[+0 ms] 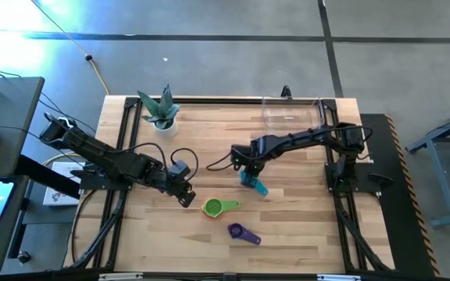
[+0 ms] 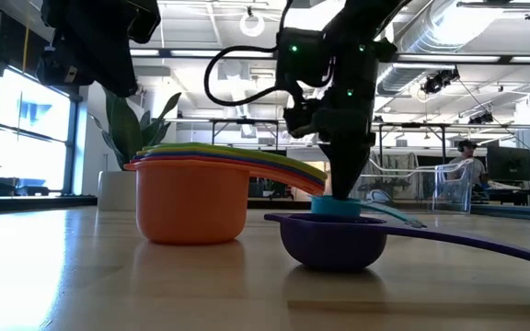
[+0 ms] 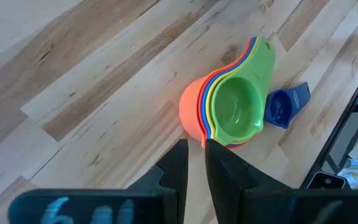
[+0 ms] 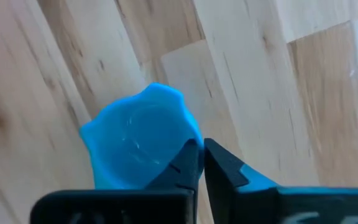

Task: Nest measuring cups in basket
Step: Stack the blue measuring cup into the green measuring cup

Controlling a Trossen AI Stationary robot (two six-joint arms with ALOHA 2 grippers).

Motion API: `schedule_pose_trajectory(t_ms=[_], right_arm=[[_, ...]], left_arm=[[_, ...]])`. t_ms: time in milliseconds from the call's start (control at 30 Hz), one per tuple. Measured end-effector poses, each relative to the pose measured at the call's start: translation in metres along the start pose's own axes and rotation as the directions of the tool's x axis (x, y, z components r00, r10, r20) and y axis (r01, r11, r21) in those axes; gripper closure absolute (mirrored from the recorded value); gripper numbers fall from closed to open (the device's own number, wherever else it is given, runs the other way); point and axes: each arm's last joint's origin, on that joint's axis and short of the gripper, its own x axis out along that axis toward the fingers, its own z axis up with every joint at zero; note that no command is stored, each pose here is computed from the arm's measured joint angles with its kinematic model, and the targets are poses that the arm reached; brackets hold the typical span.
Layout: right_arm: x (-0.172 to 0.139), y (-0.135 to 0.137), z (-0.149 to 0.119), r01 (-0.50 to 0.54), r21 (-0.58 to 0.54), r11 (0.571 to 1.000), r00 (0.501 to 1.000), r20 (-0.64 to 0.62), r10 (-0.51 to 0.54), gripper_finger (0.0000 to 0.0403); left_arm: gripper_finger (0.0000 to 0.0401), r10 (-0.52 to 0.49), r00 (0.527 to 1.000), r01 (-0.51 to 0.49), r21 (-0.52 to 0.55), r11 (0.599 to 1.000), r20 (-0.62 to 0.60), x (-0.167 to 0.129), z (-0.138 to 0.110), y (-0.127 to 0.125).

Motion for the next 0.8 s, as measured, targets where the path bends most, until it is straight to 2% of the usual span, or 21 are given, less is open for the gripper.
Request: schedule_pose_trajectory(t_ms=[167, 400, 600, 800], right_arm=[[-0.022, 0.003, 0.010, 0.002, -0.047, 0.999, 1.000, -0.014, -0.002, 0.0399], [-0.066, 0.023, 0.033, -0.038, -0.177, 0.983, 0.995, 0.084, 0.053, 0.0401], [-0.111, 0.042, 0.050, -0.063, -0.301, 0.951, 0.973, 0.194, 0.125, 0.0402], [-0.137, 0.063, 0.069, -0.056, -0.420, 0.906, 0.955, 0.241, 0.171, 0.0402]], left_arm=[[0.0355, 0.005, 1.000, -0.005, -0.013, 1.000, 0.005, -0.004, 0.004, 0.003], [0.0355, 0.071, 0.997, -0.070, -0.054, 0.996, 0.009, -0.018, 0.014, 0.020], [0.0355, 0.087, 0.995, -0.082, -0.117, 0.990, 0.041, -0.030, 0.027, 0.033], [0.0355, 0.082, 0.994, -0.069, -0.171, 0.983, 0.070, -0.038, 0.039, 0.042]])
